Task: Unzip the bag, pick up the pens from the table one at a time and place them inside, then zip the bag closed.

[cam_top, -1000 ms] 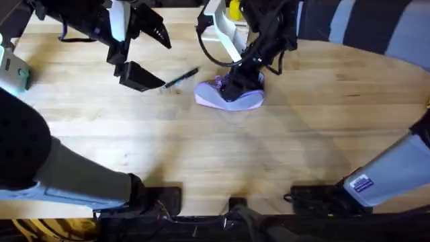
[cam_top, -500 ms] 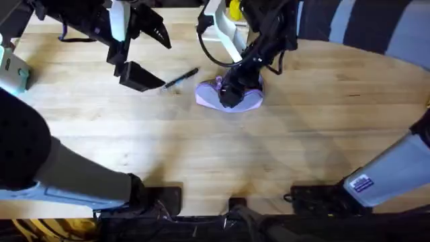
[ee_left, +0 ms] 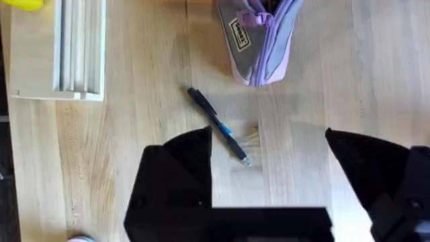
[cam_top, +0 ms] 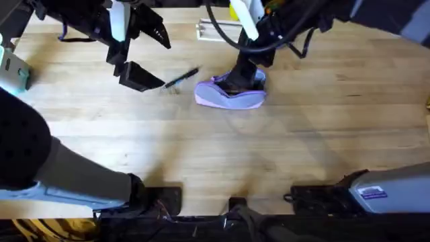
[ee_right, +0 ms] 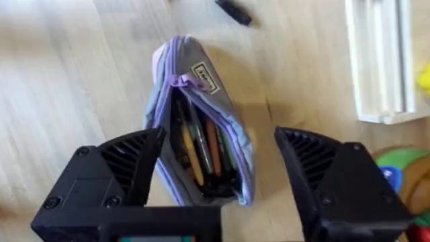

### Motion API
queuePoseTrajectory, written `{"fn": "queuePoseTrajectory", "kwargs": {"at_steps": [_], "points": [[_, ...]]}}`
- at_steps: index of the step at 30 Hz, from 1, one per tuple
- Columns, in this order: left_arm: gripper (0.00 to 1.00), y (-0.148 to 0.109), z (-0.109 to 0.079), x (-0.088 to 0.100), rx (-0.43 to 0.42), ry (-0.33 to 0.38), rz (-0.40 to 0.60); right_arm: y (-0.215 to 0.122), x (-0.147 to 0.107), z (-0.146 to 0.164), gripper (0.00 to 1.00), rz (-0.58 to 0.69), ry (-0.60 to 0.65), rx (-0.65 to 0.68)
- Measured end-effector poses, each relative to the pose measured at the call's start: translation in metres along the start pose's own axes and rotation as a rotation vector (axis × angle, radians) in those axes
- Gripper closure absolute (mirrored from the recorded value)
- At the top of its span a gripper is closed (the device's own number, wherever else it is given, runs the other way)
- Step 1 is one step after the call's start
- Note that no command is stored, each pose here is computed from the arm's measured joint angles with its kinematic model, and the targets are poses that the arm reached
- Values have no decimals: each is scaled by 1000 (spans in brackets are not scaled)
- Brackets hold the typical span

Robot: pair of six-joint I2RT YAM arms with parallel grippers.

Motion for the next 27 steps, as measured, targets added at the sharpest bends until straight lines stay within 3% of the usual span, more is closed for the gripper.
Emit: {"fn": "queuePoseTrajectory", "kwargs": {"at_steps": [4,9,13,17,21,27], "points": [[7,0,0,0,0,0,0,-32,3,-2,4,-46,16,-97],[7,2,4,0,12,-36,9,-64,-2,-13,4,-99,131,-188],[7,9,9,4,2,-103,55,-92,-11,-25,4,-150,250,-259],[7,23,18,10,-2,-203,167,-123,-19,-38,4,-224,386,-375],[7,39,25,24,-2,-273,266,-149,-33,-51,4,-272,572,-514],[7,60,25,50,-40,-269,294,-160,-42,-59,4,-300,720,-585]]}}
Point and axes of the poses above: each hand's point on the last joint's axis, 136 mm out from that joint toward the fingers, its own y axis out along the fingers, its own z axis along the line the jaws close on, x = y × z, the point moved 9 cm from there along -y, back along the fingers, and after that the axes turned 10 degrees about y, right-handed, at the moved point
